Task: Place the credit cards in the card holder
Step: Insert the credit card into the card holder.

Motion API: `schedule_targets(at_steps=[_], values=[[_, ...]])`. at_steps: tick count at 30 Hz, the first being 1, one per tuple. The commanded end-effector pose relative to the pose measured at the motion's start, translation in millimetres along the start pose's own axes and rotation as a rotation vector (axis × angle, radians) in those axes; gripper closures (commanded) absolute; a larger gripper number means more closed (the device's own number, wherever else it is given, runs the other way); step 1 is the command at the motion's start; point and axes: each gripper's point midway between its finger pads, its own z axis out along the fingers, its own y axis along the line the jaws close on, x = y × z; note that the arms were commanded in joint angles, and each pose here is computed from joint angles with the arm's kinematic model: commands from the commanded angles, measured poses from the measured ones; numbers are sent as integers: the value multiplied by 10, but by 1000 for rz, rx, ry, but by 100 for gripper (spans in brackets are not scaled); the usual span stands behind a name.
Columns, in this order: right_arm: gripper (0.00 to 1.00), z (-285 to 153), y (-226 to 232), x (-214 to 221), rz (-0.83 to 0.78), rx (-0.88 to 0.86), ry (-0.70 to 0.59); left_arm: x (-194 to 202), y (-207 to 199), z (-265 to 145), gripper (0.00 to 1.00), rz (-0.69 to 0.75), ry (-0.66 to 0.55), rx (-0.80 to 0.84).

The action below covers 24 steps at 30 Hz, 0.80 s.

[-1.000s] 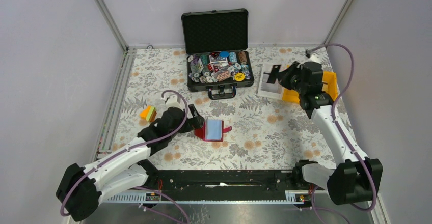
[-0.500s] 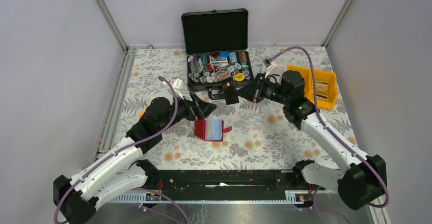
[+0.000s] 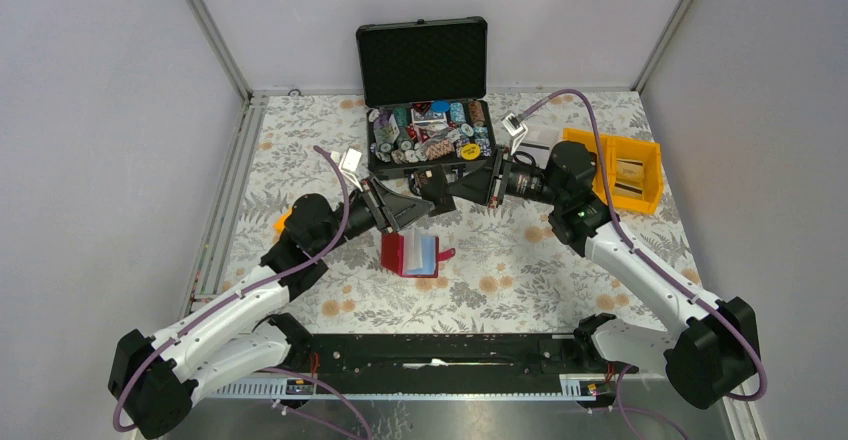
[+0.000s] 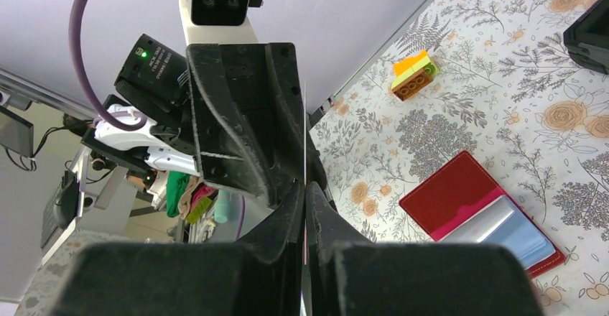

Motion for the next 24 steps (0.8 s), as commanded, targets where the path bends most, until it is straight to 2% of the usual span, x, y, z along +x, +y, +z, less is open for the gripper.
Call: schedule_targets(at_steps=[1, 5, 7, 8, 10, 11, 12, 14, 17, 24], values=[[100, 24, 145, -21, -27, -65, 8, -119, -233, -25, 70, -2, -45, 103], [100, 35, 90, 24, -13, -54, 25, -121, -200, -21, 85, -4, -49, 97], [99, 38, -7, 36, -6, -7, 21, -116, -190, -20, 97, -3, -49, 96], [89, 39, -108, 47, 5, 44, 20, -110, -162, -19, 100, -3, -50, 88], [59, 19, -416, 74, 29, 199, 9, -100, -79, -19, 100, -2, -55, 55], [48, -20, -622, 101, 46, 301, 3, -88, -8, -17, 100, -1, -55, 26], [41, -89, -870, 105, 56, 426, -23, -78, 75, -17, 100, 2, -54, -9], [27, -217, -1222, 298, 92, 572, -15, -56, 245, -29, 100, 9, -54, -84], [22, -306, -1512, 550, 155, 669, -8, -6, 472, -80, 100, 24, -45, -187], [24, -307, -1819, 1005, 200, 793, 76, 116, 783, -132, 100, 30, 2, -315]])
